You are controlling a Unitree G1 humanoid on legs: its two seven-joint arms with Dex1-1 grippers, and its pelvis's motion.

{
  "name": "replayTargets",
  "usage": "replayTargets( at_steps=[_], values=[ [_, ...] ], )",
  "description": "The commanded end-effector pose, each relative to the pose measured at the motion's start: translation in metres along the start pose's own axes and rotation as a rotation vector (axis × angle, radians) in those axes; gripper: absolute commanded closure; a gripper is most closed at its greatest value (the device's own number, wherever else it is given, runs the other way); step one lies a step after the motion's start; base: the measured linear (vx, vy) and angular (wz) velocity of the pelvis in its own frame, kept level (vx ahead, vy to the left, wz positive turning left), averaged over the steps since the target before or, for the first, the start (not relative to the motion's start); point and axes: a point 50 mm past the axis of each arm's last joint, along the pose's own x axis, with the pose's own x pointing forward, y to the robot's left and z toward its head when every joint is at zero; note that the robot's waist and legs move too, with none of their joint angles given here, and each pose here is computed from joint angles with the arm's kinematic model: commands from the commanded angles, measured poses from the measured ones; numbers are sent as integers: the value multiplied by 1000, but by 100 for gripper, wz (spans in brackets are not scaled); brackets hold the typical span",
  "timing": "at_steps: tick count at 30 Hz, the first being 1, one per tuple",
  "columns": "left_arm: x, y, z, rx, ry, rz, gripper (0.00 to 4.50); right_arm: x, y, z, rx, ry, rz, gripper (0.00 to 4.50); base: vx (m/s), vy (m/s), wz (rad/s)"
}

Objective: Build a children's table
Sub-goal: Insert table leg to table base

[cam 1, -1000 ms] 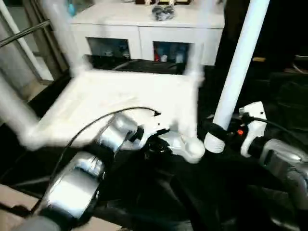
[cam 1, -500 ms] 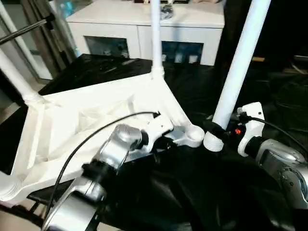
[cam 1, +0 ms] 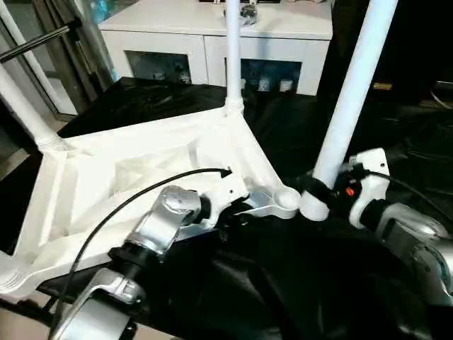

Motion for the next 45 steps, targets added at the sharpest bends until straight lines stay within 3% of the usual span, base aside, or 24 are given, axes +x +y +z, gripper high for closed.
replayTargets(
  at_steps=[1, 3, 6, 8, 13, 18, 27, 30, 36, 45],
  values=[
    [-4, 0, -12, -27, 36, 9, 346, 1, 2, 8, -7, -45, 17, 262, 0, 0, 0],
    [-5, 1, -11, -47, 5, 11, 384, 5, 7, 12, -14, -66, 50, 262, 0, 0, 0],
    [-5, 0, -11, -60, -19, 12, 389, 12, 12, 13, -31, -61, 74, 262, 0, 0, 0],
    [-5, 0, -12, -64, -20, 12, 420, 15, 13, 12, -40, -54, 80, 262, 0, 0, 0],
    [-2, -7, -18, -86, -15, -16, 449, 32, 17, 2, -137, 27, 107, 262, 0, 0, 0],
    [-2, -10, -21, -80, -14, -23, 450, 40, 18, -5, -159, 70, 126, 262, 0, 0, 0],
    [-2, -11, -19, -83, -35, -19, 450, 47, 13, -10, -158, 74, 118, 262, 0, 0, 0],
    [-2, -11, -18, -82, -37, -19, 450, 49, 11, -12, -144, 61, 109, 262, 0, 0, 0],
    [-2, -9, -17, -89, -43, -7, 450, 45, 5, -18, -33, 4, 100, 262, 0, 0, 0],
    [-2, -7, -15, -97, -50, 11, 450, 33, -7, -45, 78, -38, 44, 262, 0, 0, 0]
  ],
)
